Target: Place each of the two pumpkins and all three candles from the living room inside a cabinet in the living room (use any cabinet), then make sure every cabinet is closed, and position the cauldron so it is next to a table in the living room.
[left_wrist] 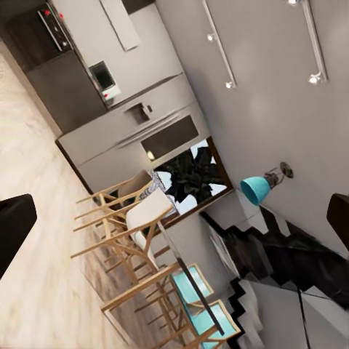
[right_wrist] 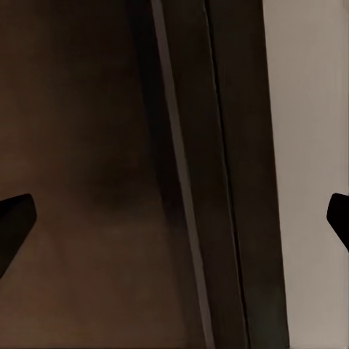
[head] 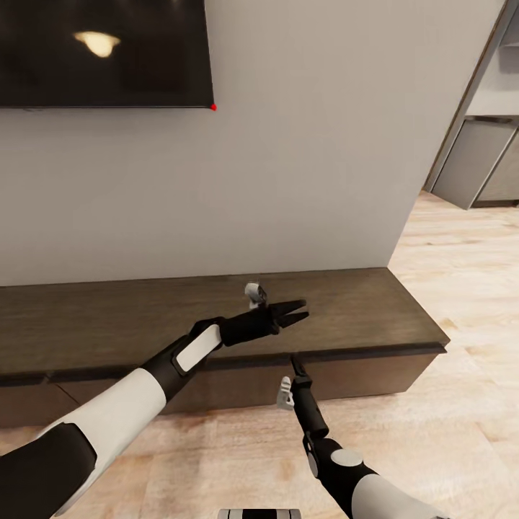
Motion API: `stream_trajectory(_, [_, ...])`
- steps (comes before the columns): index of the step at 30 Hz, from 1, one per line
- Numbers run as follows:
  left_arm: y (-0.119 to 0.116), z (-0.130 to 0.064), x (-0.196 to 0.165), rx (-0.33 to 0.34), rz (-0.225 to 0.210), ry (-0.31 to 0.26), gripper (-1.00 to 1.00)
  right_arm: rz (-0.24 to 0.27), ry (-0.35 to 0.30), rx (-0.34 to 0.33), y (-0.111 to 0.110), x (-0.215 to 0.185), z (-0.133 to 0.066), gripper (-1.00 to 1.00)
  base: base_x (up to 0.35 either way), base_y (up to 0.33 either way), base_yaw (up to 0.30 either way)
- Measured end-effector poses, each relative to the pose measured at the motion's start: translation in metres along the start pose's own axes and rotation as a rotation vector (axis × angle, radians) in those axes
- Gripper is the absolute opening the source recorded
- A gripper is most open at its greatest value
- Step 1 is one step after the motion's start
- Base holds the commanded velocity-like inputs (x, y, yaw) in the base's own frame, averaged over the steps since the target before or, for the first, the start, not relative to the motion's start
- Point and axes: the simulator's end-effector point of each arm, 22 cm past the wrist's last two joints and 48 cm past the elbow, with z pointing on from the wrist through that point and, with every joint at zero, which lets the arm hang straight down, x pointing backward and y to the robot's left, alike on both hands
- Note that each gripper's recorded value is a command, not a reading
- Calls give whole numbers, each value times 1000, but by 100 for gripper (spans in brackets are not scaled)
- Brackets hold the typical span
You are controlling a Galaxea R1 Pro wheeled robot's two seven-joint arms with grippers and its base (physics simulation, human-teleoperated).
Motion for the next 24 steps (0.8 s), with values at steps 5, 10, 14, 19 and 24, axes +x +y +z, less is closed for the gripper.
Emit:
stream_trajectory(5, [3,-3,2,-5,-6,-3,100,-13,-30,-3,2,-4,-3,100,0,0,0])
stream_trajectory(10, [3,-4,2,-6,-7,-4,100,-27,-55,-7,4,-11,-3,100,0,0,0])
stream_trajectory(14, [3,-4,2,-6,-7,-4,100,-37,-74,-10,5,-17,-4,100,0,0,0])
stream_trajectory(19, [4,-5,1,-7,-10,-8,100,-52,-99,-16,7,-24,-5,100,1,0,0])
stream_trajectory(24, [4,-5,1,-6,-11,-10,100,-83,-152,-26,11,-40,-7,100,162,-79,0])
